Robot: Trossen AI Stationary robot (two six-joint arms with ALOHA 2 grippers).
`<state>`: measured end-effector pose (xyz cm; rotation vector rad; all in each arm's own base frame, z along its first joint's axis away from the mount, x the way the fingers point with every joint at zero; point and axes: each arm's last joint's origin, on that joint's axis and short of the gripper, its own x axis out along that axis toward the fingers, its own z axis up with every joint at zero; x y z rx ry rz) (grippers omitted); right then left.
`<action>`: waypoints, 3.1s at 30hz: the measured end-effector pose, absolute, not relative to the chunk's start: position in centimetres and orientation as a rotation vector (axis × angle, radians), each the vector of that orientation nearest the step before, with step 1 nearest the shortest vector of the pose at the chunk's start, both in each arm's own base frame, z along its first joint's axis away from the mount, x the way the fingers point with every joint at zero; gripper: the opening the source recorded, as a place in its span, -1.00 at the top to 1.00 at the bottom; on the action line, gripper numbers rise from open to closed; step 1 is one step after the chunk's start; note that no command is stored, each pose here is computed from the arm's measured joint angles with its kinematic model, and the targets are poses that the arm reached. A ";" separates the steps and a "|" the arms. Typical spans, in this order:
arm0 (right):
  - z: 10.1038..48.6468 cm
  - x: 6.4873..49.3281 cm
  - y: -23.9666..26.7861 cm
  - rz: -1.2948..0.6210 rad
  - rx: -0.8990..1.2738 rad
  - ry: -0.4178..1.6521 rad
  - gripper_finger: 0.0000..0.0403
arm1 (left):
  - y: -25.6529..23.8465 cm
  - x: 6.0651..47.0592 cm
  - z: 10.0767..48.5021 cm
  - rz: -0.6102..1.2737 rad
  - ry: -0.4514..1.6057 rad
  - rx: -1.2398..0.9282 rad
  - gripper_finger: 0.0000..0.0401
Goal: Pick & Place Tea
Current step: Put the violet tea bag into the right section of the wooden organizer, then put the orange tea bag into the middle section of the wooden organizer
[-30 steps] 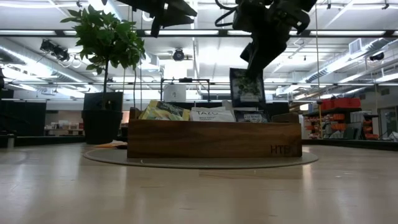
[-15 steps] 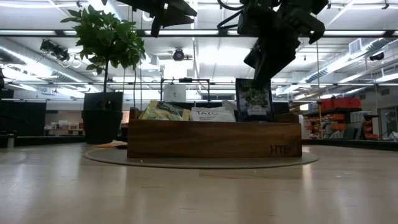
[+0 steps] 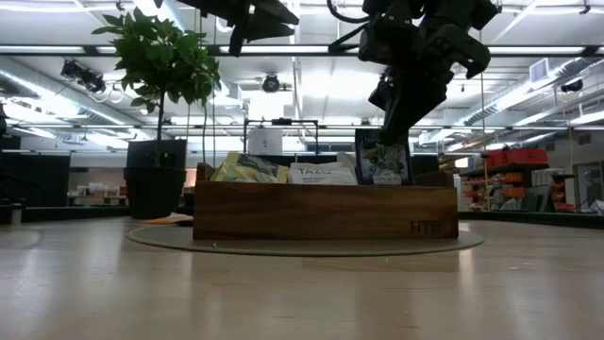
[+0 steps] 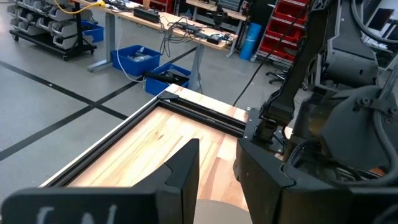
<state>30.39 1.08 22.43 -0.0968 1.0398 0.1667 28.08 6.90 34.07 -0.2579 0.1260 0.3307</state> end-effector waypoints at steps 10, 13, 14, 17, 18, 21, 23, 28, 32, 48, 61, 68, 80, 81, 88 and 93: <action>21.7 30.6 1.7 0.192 -0.105 1.066 0.96 | 6.9 28.1 34.1 0.331 0.126 -0.258 0.44; 21.6 30.6 1.7 0.192 -0.105 1.074 0.84 | 6.9 28.1 34.1 0.331 0.126 -0.258 0.44; 21.6 30.5 1.6 0.188 -0.107 1.083 0.79 | 6.9 28.1 34.1 0.331 0.126 -0.258 0.44; 21.5 30.4 1.6 0.173 -0.127 1.095 0.64 | 6.9 28.1 34.1 0.331 0.126 -0.258 0.44; 21.5 30.4 1.6 0.168 -0.130 1.095 0.60 | 6.9 28.1 34.1 0.331 0.126 -0.258 0.44; 21.5 30.4 1.5 0.161 -0.136 1.095 0.47 | 6.9 28.1 34.1 0.331 0.126 -0.258 0.44; 21.5 30.4 1.5 0.161 -0.136 1.095 0.40 | 6.9 28.1 34.1 0.331 0.126 -0.258 0.44; 21.6 30.4 1.5 0.155 -0.126 1.096 0.29 | 6.9 28.1 34.1 0.331 0.126 -0.258 0.44; 21.7 30.3 1.4 0.147 -0.130 1.102 0.24 | 6.9 28.1 34.1 0.331 0.126 -0.258 0.44; 30.4 29.6 -2.0 -0.008 -0.185 1.048 0.22 | 6.5 27.7 32.8 0.232 0.280 -0.288 0.44; 31.8 28.4 -5.6 -0.050 -0.087 1.051 0.22 | 5.3 25.1 28.7 0.078 0.809 -0.305 0.44; 32.0 28.7 -5.9 -0.021 -0.077 1.005 0.22 | 4.9 25.4 25.0 -0.102 1.110 -0.059 0.44; 32.0 28.6 -5.9 -0.016 -0.057 1.009 0.22 | 9.1 27.0 17.7 -0.131 1.457 0.101 0.44; 32.0 28.6 -5.9 -0.016 -0.057 1.010 0.22 | 9.6 26.8 17.7 -0.134 1.458 0.104 0.44; 32.0 28.6 -5.8 0.008 -0.044 1.006 0.22 | 12.6 25.5 18.0 -0.104 1.443 0.102 0.39; 32.0 28.7 -5.8 0.007 -0.044 1.003 0.22 | 13.5 25.2 18.0 -0.185 1.420 0.199 0.11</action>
